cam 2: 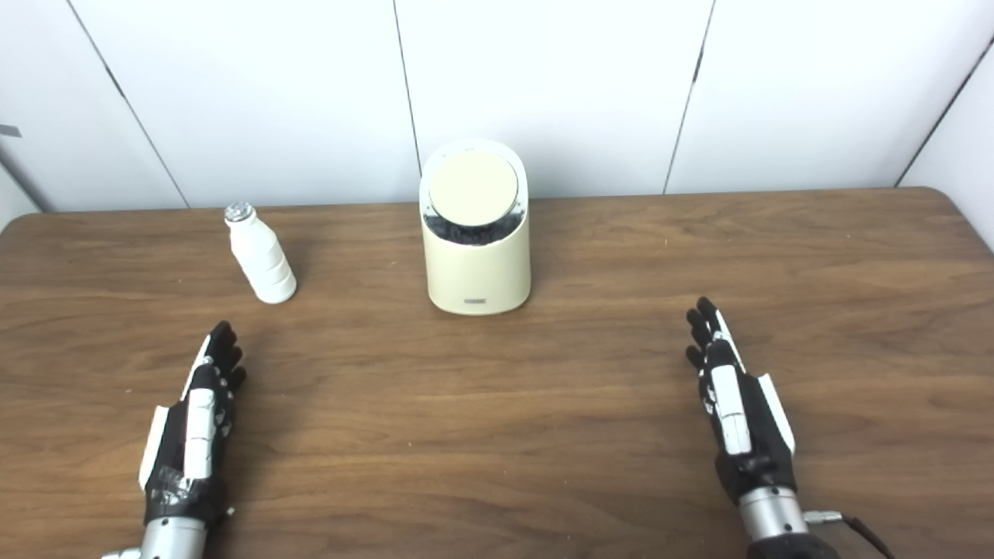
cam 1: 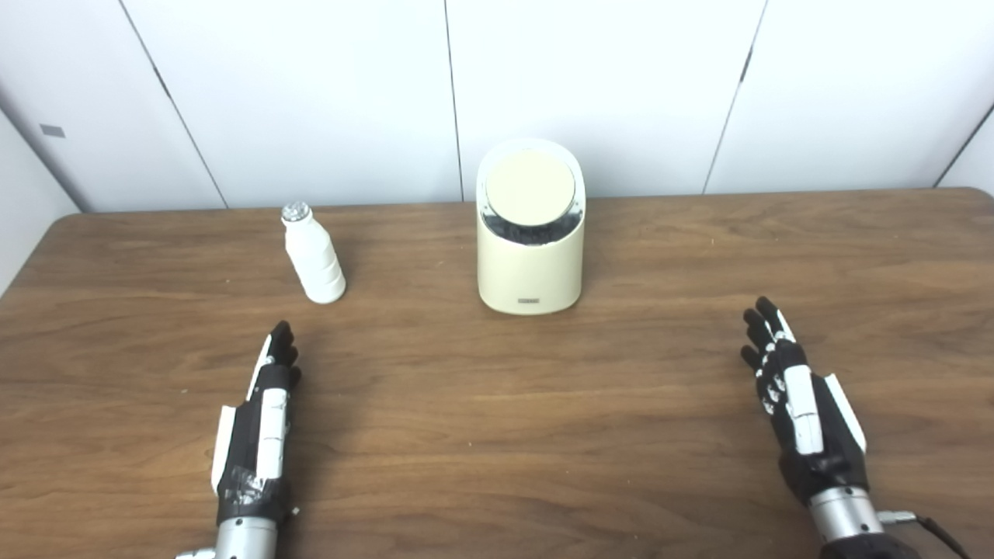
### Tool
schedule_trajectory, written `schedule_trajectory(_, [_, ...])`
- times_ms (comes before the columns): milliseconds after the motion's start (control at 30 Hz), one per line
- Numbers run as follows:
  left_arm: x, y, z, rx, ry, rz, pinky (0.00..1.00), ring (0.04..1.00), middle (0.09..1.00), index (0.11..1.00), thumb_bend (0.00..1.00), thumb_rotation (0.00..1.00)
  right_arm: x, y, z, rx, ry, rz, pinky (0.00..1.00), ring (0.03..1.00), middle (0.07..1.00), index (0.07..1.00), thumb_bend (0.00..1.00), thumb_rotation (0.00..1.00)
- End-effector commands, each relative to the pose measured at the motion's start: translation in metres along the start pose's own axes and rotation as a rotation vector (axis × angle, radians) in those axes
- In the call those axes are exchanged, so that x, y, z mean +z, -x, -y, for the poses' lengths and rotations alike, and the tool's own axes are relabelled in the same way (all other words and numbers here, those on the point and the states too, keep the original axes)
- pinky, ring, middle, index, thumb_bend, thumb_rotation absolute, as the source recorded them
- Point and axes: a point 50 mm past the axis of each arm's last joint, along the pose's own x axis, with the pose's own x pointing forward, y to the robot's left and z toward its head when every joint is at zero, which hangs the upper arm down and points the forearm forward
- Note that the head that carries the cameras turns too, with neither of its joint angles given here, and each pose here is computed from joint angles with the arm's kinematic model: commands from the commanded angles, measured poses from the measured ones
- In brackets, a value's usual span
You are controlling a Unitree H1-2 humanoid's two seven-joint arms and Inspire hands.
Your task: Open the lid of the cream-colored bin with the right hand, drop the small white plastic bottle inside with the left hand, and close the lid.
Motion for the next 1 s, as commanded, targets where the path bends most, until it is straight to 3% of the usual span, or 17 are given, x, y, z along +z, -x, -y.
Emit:
schedule_trajectory(0, [0.006, 0.001, -0.003, -0.006, -0.017, 0.027, 1.0, 1.0, 1.0, 0.998, 0.61, 0.96, 0.006, -0.001, 0.0, -0.007, 0.001, 0.025, 1.0, 1.0, 0.972, 0.972, 0.55, 1.0])
schedule_trajectory(567, [0.006, 0.0, -0.006, -0.001, -0.026, 0.03, 1.0, 0.995, 1.0, 0.997, 0.6, 0.96, 0.01, -0.004, -0.003, -0.014, 0.023, 0.02, 1.0, 0.993, 0.971, 0.97, 0.62, 1.0])
schedule_trajectory(733, [0.006, 0.001, -0.006, -0.003, -0.03, 0.031, 1.0, 0.998, 1.0, 1.0, 0.58, 0.97, 0.028, -0.017, -0.005, -0.02, 0.054, 0.05, 1.0, 0.981, 0.965, 0.96, 0.65, 0.97])
schedule_trajectory(867, [0.005, 0.002, -0.004, -0.002, -0.038, 0.033, 0.99, 0.988, 0.996, 0.991, 0.56, 0.95, 0.049, -0.04, -0.004, 0.02, 0.148, 0.112, 1.0, 0.977, 0.973, 0.962, 0.75, 0.99])
schedule_trajectory(967, [0.006, 0.003, -0.004, -0.004, -0.038, 0.032, 0.99, 0.99, 0.997, 0.989, 0.57, 0.93, 0.067, -0.058, -0.005, 0.051, 0.158, 0.15, 1.0, 0.988, 0.98, 0.962, 0.76, 0.97])
